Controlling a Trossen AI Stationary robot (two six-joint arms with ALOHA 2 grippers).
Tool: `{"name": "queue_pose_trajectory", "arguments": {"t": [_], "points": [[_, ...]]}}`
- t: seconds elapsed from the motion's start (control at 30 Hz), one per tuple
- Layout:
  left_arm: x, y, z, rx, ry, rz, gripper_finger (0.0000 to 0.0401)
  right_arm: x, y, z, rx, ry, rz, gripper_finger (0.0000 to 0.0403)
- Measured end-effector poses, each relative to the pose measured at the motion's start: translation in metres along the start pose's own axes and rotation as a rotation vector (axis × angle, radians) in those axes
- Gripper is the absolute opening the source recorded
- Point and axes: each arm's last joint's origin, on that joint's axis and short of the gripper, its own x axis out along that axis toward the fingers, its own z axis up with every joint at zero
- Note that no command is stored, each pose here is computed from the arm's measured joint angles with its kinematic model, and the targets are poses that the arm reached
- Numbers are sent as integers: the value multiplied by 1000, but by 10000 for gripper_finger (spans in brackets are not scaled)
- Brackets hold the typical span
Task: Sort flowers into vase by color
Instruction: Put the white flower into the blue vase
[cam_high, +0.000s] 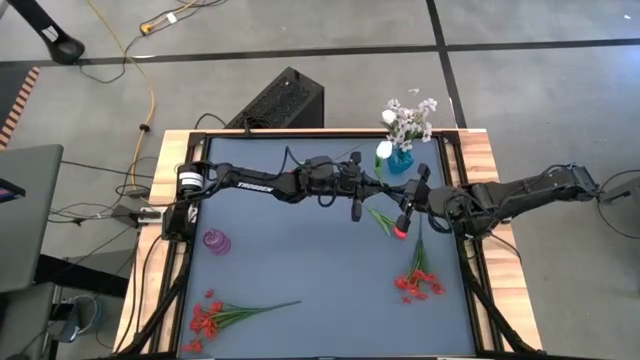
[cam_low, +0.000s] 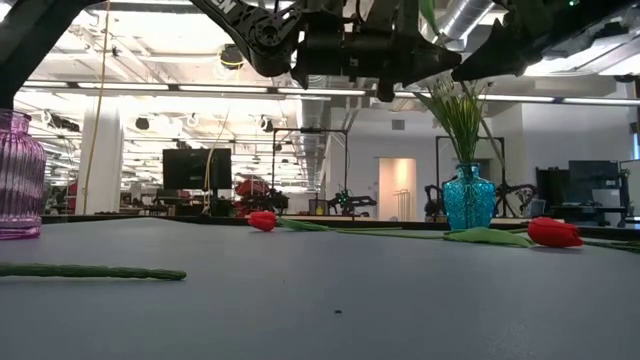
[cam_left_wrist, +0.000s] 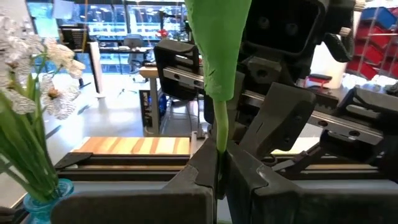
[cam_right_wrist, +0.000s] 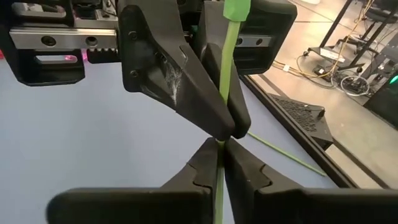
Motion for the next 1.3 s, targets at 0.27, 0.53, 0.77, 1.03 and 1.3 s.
{"name": "queue_pose_trajectory", "arguments": {"t": [0.27, 0.53, 0.77, 1.03, 1.3], "points": [[-1, 4, -2, 1, 23, 17, 44, -6, -2, 1, -34, -22, 1, 16], [-7, 27, -4, -54, 71, 18, 130, -33, -20, -7, 60, -98, -93, 16], [-15, 51, -3, -111, 104, -15, 148, -46, -38, -42, 179, -250, -244, 16], [-15, 52, -3, -108, 102, -11, 149, -56, -54, -60, 260, -567, -348, 16], [-15, 52, -5, -109, 118, -10, 149, -53, -67, -76, 243, -703, -456, 16]]}}
